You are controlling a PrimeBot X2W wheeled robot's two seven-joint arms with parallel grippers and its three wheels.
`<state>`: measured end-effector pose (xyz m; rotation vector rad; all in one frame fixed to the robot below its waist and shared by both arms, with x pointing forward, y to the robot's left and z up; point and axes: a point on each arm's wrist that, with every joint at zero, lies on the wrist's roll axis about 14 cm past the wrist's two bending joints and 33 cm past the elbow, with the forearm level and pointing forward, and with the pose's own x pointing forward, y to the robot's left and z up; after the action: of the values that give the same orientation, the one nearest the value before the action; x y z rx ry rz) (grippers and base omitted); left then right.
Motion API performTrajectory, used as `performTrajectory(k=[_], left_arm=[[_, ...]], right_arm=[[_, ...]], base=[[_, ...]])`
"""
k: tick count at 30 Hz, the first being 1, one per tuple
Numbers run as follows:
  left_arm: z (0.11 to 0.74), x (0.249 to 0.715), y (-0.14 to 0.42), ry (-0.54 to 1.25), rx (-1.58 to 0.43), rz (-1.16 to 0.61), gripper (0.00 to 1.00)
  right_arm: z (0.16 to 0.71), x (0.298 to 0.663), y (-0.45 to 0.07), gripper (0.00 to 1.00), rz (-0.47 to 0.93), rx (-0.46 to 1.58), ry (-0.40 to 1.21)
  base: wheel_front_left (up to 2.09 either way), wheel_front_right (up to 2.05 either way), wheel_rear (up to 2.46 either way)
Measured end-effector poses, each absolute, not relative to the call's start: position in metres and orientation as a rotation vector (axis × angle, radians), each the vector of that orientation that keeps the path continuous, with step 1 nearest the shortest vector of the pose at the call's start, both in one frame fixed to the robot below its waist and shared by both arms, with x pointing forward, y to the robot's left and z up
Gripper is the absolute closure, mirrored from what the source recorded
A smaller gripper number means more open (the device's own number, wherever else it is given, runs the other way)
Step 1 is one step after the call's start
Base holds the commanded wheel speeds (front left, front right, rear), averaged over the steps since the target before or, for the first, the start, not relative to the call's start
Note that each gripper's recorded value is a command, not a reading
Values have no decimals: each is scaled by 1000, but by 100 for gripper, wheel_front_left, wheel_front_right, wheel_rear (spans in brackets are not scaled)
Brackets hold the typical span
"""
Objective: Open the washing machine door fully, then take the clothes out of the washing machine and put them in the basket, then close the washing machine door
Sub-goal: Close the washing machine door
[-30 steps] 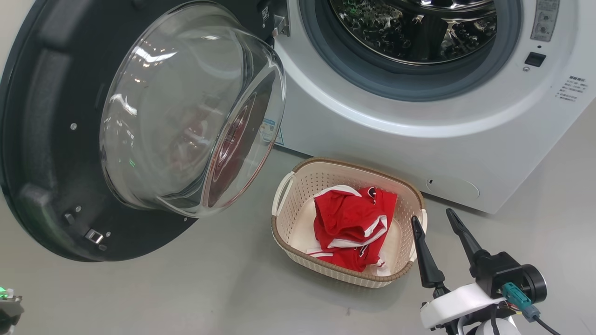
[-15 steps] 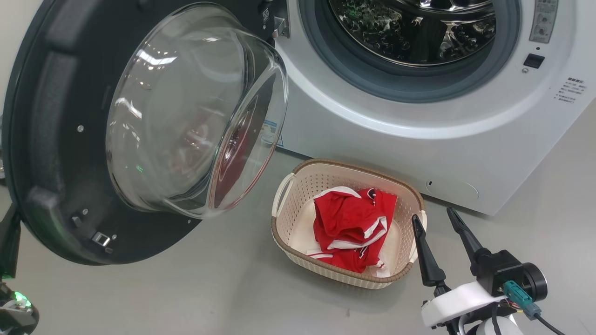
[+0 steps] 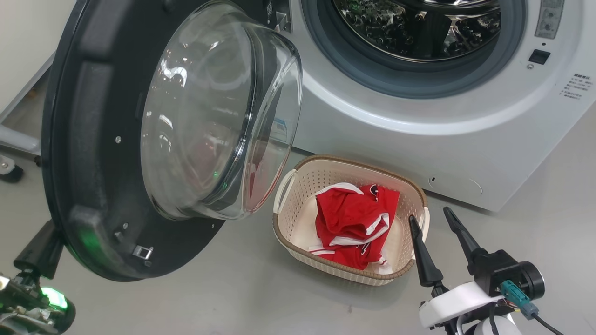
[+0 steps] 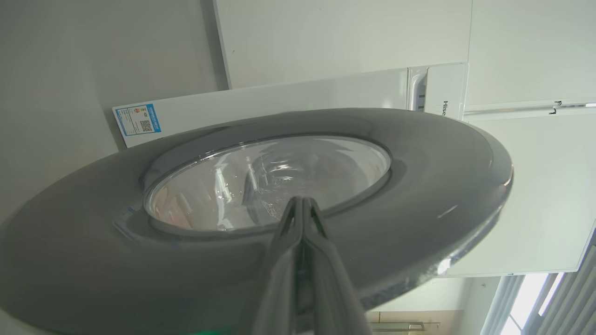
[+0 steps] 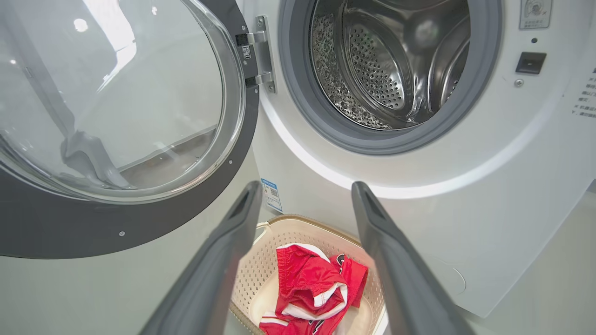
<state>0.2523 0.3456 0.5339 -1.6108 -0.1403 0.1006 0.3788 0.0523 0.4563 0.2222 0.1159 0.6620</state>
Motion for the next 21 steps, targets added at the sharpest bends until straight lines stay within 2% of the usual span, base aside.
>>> performTrajectory(k=[21], left_arm=[[549,294,248,77,-1690,-287,100]], right_arm=[[453,396,37,0,610,226,105]], base=[[0,0,0]])
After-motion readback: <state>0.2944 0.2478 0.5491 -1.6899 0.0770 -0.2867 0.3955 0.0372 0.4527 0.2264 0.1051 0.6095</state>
